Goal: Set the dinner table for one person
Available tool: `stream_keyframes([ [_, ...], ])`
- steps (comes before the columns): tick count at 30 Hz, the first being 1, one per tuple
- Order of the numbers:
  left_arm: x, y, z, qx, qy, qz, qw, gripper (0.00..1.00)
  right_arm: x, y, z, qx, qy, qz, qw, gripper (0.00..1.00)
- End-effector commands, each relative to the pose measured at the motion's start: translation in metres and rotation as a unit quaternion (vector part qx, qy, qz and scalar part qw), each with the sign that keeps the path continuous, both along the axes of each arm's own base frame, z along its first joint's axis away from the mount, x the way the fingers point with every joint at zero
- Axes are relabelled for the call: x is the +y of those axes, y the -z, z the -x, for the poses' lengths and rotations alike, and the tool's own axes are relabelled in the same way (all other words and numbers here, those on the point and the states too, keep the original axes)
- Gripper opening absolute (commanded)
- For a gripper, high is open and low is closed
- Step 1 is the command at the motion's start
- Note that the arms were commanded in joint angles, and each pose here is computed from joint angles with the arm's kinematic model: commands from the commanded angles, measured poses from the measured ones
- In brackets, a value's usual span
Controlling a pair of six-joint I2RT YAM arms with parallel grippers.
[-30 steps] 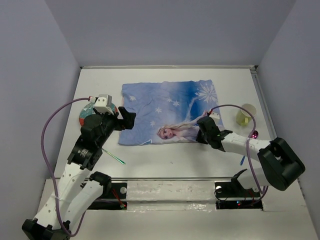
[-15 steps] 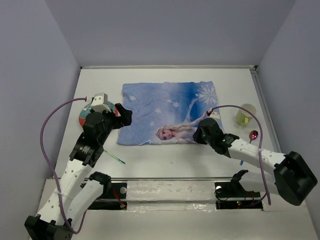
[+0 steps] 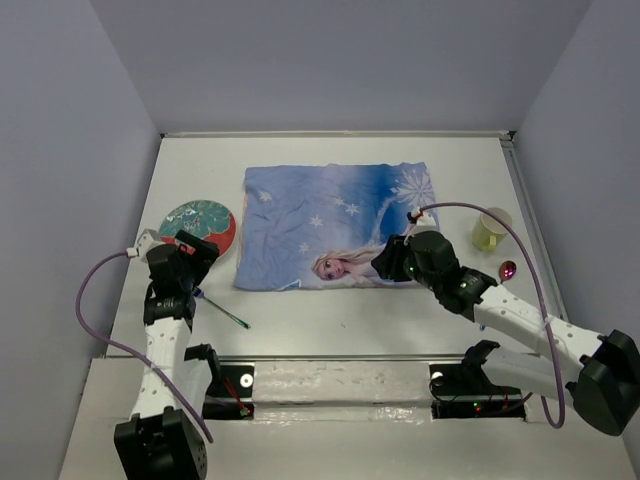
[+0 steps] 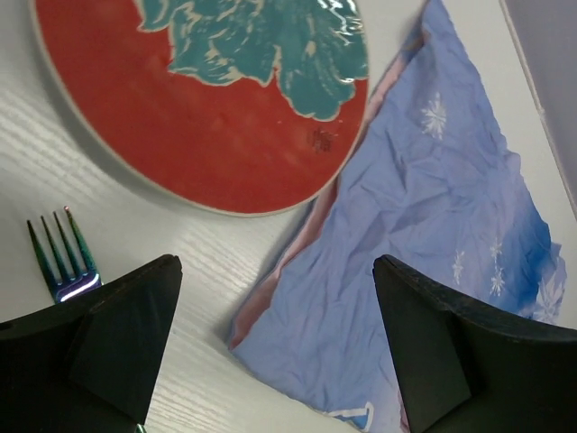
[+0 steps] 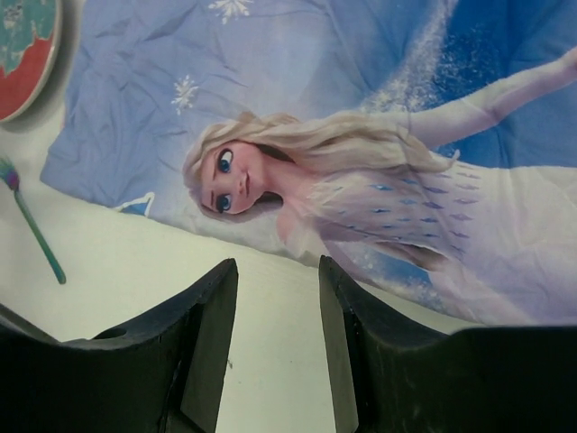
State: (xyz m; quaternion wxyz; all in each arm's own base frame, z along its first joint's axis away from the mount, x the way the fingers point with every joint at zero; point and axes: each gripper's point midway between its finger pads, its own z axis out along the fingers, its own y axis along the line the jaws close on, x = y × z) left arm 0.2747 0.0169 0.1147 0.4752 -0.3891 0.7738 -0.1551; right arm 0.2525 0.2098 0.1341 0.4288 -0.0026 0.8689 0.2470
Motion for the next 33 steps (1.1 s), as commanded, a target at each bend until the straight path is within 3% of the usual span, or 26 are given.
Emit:
stream_keyframes([
  [1,0.009,0.009,-0.003,-0.006,-0.046,0.047,0.998,0.98,0.019,-0.022,0.005,-0.037,-0.049,-0.034,0.998,0.47],
  [20,0.03,0.066,-0.022,0.021,-0.132,0.084,0.987,0.86,0.041,-0.021,0.011,-0.042,-0.08,-0.052,0.995,0.47],
  [28,0.041,0.066,-0.028,0.006,-0.161,0.079,0.984,0.66,0.051,-0.019,0.013,-0.038,-0.086,-0.051,0.994,0.47],
  [33,0.048,0.065,-0.03,-0.003,-0.18,0.075,0.981,0.48,0.054,-0.024,0.014,-0.042,-0.088,-0.054,0.994,0.47],
])
